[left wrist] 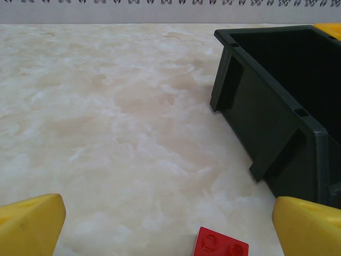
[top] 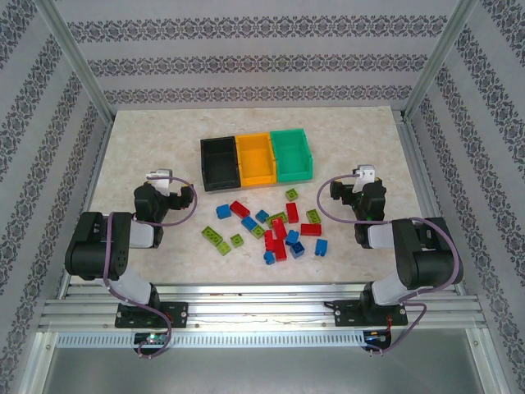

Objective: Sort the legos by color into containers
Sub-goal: Pick up the lego from the center of the table.

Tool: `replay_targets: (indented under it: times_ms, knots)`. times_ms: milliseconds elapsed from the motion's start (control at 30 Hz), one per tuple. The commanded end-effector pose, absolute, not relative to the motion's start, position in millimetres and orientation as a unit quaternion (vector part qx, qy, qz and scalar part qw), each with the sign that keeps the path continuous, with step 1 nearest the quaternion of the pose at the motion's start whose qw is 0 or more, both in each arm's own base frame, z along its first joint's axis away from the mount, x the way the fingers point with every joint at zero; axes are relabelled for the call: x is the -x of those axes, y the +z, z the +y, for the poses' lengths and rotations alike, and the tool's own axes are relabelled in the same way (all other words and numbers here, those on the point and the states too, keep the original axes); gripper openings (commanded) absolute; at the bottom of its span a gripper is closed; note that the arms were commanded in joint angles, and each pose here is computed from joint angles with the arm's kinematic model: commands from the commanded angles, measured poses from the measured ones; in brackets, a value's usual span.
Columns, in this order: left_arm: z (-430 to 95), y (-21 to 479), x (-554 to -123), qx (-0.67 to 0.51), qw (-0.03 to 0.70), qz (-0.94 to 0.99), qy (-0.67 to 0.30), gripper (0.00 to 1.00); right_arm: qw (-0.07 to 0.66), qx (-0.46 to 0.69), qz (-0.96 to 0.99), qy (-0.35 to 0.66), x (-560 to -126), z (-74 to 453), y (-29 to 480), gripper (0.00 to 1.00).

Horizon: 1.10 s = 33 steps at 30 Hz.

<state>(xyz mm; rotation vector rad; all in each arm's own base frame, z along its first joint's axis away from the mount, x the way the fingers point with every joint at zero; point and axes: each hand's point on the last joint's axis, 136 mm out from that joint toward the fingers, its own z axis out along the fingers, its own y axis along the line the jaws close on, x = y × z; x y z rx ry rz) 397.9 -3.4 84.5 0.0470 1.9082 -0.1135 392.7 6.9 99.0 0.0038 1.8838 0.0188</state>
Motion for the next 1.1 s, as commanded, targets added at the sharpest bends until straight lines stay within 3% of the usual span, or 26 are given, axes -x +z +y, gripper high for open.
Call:
replay_targets:
  times_ms: [0,833,1067]
  knots:
    - [-7,89,-398,-0.032,0.581,0.812,-0.05,0.99,0.601,0.002,0.799,0.007,-398,8,108,0.98]
    - [-8,89,-397,-0.035,0.581,0.812,-0.051,1.0,0.6,0.002,0.8,0.01,-398,8,107,0.98]
    - [-15,98,-380,-0.054,0.62,0.78,-0.058,1.0,0.601,0.003,0.799,0.01,-397,9,108,0.98]
